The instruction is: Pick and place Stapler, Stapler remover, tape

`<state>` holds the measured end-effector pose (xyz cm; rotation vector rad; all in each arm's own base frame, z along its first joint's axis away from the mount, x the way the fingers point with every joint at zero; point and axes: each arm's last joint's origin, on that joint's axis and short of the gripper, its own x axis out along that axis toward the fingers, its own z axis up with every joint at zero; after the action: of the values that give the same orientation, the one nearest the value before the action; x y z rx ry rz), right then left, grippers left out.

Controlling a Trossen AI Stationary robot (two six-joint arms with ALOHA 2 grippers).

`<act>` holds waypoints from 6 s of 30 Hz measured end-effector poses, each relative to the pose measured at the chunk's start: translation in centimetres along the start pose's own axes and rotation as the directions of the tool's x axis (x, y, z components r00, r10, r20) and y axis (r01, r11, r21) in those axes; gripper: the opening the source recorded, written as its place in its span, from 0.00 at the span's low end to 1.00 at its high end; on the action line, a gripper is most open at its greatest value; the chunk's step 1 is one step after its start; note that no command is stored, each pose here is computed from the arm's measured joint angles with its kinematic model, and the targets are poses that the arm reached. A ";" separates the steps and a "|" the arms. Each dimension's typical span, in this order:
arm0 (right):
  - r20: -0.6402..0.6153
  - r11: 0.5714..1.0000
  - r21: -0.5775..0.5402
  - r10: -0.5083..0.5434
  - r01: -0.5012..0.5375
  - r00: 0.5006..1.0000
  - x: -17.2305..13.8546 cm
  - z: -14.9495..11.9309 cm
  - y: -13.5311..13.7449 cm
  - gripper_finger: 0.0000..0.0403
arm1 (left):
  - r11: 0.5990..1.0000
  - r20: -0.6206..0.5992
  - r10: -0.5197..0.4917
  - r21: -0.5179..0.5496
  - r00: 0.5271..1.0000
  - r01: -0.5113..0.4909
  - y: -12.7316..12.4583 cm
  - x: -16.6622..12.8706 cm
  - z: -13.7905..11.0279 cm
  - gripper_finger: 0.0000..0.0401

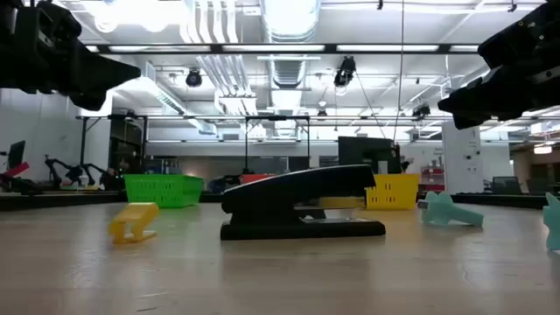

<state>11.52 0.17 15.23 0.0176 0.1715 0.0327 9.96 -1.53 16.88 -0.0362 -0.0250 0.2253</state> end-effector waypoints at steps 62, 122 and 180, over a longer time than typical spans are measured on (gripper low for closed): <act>0.053 0.994 0.112 0.000 -0.006 0.999 0.0 0.5 0.0 0.02 | 1.000 0.000 0.000 0.000 1.000 0.000 0.0 0.0 0.0 0.02; -0.692 0.958 0.248 0.074 0.140 0.718 11.4 -0.9 3.5 0.34 | 1.000 -0.002 0.000 0.001 1.000 0.000 0.0 0.0 0.0 0.02; -0.434 0.754 0.197 -0.506 0.627 0.745 5.9 5.7 -7.5 0.02 | 1.000 -0.002 0.000 0.002 1.000 0.000 0.0 0.0 0.0 0.02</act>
<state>18.54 -7.17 19.71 0.3013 0.5447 -0.6304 9.97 -1.53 16.86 -0.0348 -0.0225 0.2255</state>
